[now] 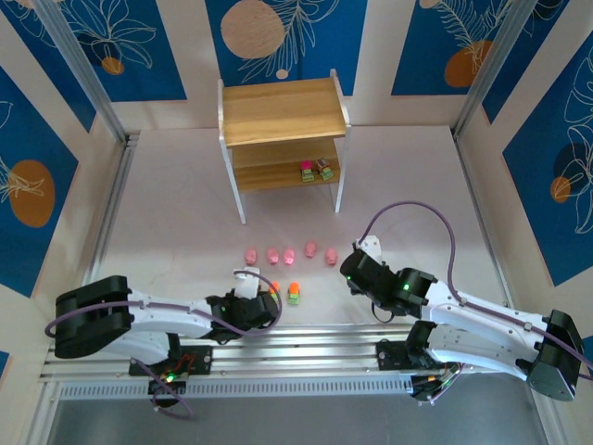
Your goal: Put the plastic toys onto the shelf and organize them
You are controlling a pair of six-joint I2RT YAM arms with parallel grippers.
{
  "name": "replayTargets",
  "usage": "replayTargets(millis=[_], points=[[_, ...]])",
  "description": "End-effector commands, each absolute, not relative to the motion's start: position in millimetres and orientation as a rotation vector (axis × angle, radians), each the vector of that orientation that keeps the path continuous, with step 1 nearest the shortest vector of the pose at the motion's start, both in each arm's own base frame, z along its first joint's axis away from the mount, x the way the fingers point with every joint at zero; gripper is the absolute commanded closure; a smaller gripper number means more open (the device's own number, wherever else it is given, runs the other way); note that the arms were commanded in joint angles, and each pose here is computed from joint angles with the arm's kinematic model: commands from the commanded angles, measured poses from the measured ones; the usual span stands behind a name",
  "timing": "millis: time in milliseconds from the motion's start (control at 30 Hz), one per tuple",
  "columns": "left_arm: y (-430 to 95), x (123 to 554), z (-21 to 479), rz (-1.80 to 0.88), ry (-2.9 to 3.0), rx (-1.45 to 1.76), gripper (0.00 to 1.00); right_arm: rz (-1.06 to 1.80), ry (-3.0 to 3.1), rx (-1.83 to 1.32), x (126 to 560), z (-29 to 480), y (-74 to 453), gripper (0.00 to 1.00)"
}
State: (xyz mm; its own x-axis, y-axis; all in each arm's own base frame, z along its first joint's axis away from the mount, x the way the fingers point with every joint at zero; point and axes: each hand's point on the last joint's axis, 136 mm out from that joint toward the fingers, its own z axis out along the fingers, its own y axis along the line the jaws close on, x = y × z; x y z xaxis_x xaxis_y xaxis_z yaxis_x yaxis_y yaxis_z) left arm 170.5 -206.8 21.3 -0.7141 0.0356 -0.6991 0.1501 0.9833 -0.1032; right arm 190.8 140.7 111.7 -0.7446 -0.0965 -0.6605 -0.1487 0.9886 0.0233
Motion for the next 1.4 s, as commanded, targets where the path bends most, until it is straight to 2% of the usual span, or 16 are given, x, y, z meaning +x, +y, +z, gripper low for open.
replayTargets(millis=[0,800,1367], points=[[-203.3,171.4,19.5,-0.188,2.352,0.129,0.53,0.105,2.412,-0.157,190.8,111.5,139.2,0.82],[-197.2,183.6,30.6,-0.177,2.3,0.167,0.82,0.107,2.409,-0.15,191.0,111.9,138.0,0.84],[-192.5,179.6,57.2,-0.236,2.262,0.223,0.89,0.117,2.393,-0.133,190.5,113.8,135.3,0.84]])
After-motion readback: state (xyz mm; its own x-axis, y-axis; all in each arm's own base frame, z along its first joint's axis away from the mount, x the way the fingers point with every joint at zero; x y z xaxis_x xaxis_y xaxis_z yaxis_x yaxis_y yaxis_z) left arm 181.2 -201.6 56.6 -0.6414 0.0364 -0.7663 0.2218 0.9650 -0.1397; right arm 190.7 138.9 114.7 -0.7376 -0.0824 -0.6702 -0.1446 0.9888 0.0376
